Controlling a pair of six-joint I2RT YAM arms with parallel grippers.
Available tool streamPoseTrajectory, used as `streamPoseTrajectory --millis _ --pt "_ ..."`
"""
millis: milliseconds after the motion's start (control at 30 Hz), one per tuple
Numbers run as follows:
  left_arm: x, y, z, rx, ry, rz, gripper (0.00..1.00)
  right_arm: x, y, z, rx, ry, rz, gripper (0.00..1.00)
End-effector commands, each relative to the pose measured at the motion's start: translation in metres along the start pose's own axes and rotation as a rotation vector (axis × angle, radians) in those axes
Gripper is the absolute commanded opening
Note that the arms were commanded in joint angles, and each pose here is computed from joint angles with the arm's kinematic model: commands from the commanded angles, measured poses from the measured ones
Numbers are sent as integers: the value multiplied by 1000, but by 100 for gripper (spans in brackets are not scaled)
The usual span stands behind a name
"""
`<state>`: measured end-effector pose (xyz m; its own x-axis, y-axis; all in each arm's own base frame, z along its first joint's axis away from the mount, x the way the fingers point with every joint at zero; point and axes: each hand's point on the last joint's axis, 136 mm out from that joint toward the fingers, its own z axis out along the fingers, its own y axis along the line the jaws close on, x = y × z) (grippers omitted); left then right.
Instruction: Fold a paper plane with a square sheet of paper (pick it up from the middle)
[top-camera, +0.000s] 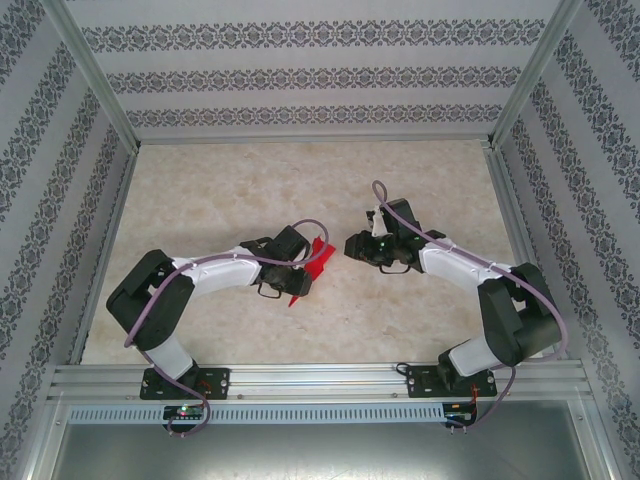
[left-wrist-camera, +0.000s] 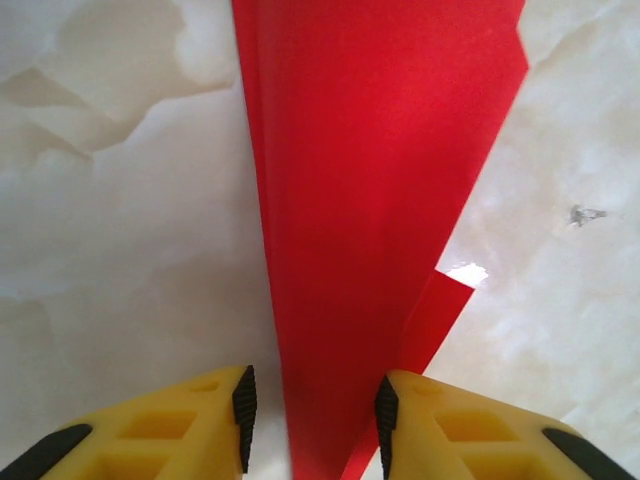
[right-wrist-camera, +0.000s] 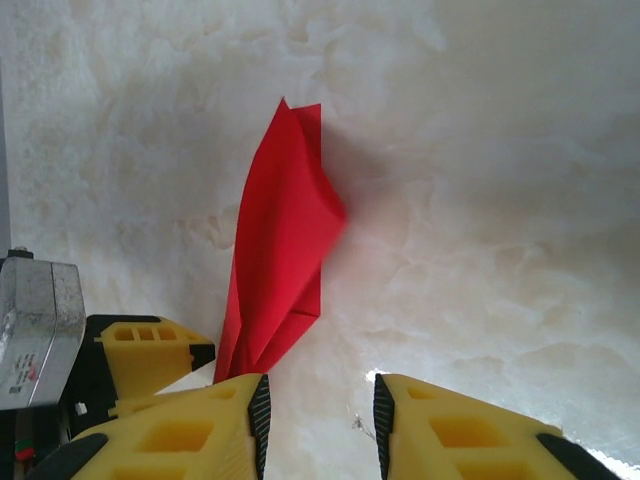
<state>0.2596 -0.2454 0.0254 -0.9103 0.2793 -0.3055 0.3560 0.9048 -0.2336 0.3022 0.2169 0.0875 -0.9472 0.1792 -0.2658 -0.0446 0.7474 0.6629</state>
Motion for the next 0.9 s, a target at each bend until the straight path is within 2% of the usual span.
streamPoseTrajectory --millis 0,300,533,633,867 --pt "-4 3 -4 -46 -1 33 34 3 -3 -2 3 -3 1 35" --pt "-6 -1 -4 -21 -9 19 16 15 9 10 -48 41 16 35" --pt "-12 -9 -15 28 -33 13 12 31 26 29 -132 76 76 39" --pt "-14 -9 -19 47 -43 -2 12 38 29 37 -149 88 101 40" --pt "-11 -5 -19 64 -36 -8 23 44 28 46 -144 98 121 41"
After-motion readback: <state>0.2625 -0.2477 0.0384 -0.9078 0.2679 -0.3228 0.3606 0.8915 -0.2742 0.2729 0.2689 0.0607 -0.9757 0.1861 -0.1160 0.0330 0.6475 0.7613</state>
